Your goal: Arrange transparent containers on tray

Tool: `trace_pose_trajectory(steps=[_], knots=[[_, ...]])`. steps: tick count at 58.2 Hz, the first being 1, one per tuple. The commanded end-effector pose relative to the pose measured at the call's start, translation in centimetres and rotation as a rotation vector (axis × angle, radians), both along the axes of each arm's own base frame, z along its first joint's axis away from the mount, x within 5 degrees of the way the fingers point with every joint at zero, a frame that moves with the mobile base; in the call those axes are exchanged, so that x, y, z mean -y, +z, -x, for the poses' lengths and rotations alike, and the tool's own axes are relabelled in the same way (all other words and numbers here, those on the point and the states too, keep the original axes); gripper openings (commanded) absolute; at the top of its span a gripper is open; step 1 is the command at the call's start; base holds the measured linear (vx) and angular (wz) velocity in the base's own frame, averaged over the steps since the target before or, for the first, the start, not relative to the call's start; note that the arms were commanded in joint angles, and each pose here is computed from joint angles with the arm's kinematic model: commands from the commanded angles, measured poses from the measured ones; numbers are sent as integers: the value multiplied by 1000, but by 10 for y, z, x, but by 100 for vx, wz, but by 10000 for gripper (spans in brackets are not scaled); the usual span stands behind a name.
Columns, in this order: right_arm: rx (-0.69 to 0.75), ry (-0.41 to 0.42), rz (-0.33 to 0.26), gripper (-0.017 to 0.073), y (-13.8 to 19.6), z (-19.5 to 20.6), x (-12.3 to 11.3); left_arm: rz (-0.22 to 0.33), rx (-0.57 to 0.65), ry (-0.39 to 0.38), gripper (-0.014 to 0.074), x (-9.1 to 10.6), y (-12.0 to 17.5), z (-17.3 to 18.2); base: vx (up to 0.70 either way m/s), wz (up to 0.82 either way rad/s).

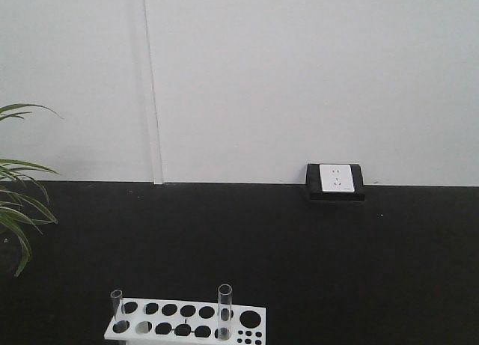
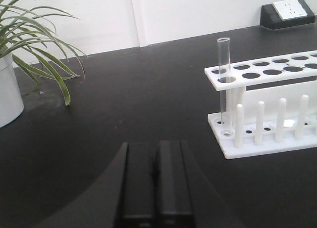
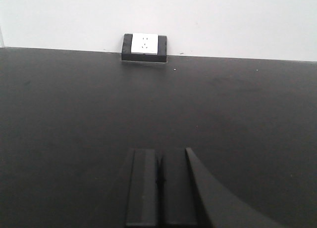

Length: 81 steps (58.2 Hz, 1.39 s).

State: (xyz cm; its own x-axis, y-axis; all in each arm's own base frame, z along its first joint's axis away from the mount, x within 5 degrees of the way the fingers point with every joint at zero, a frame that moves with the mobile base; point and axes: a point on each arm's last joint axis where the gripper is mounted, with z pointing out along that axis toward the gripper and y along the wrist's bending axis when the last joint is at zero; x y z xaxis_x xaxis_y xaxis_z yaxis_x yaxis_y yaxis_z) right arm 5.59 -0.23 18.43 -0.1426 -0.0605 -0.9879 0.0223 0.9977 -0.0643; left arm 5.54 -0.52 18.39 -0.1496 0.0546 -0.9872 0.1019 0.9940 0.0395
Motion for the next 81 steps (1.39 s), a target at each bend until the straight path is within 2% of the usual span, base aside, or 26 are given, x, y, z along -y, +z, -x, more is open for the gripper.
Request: trace_pose_trajectory(steps=[1, 57, 67, 81], knots=[[67, -2, 14, -11, 4, -1, 0, 14, 72, 0, -8, 0, -1, -1, 0, 0], [72, -1, 14, -11, 5, -1, 0, 15, 81, 0, -8, 0, 0, -1, 0, 0], [149, 3, -25, -11, 12, -1, -1, 18, 153, -2, -8, 0, 6, -1, 0, 0], [250, 11, -22, -11, 21, -1, -1, 31, 283, -4, -8, 0, 18, 0, 0, 0]])
